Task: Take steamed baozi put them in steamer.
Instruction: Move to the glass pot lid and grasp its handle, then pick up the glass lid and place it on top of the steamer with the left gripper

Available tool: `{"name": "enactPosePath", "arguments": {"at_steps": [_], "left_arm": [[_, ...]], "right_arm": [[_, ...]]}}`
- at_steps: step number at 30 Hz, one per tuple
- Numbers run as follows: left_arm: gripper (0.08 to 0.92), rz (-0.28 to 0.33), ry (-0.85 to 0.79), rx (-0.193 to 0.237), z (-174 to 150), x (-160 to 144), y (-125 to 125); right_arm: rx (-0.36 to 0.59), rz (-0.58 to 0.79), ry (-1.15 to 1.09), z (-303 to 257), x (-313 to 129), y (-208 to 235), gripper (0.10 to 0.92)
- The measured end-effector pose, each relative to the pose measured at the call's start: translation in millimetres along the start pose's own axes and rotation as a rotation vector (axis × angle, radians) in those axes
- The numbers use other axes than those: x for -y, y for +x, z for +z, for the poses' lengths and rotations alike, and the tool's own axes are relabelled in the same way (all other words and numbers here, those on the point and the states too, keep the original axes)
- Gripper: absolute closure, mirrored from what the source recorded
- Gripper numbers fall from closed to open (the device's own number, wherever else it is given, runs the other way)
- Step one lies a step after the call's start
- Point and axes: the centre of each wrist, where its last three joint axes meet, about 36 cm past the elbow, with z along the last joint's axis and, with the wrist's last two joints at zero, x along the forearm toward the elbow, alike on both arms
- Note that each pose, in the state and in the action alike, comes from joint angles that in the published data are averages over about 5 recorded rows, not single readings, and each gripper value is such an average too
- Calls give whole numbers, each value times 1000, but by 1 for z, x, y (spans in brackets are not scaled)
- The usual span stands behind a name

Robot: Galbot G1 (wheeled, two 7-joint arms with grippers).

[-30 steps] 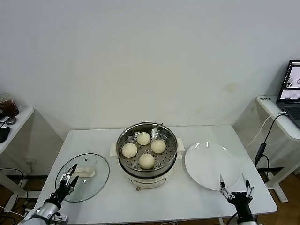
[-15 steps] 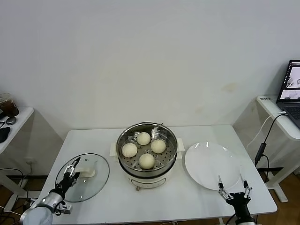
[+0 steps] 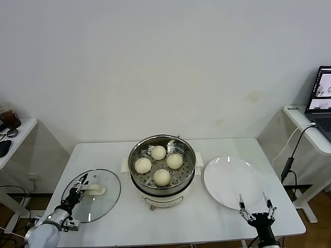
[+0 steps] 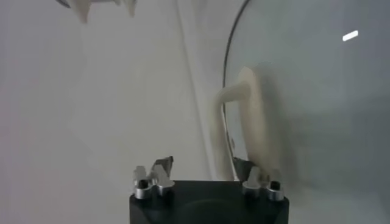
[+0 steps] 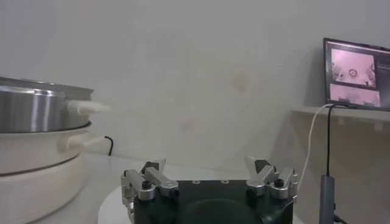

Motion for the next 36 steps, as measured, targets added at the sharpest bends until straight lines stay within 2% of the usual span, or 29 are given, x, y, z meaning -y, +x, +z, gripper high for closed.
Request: {"name": "enactPosePath", "arguments": {"at_steps": [9, 12, 19, 25, 32, 36], "left_arm": [[750, -4, 42, -3, 0, 9, 1], [803, -18, 53, -8, 2, 8, 3], [824, -69, 72, -31, 1, -3, 16], [824, -119, 82, -88, -5, -27, 44], [824, -155, 97, -166, -15, -84, 77], [824, -181, 122, -186, -26, -126, 85]], "right_arm": [[-1, -11, -2, 1, -5, 1, 200], [0, -18, 1, 1, -6, 1, 200], [5, -38, 21, 1, -6, -1, 200], [2, -63, 35, 1, -8, 0, 200], [0, -98, 45, 2, -14, 0, 200], [-1, -116, 53, 3, -16, 1, 200]]}}
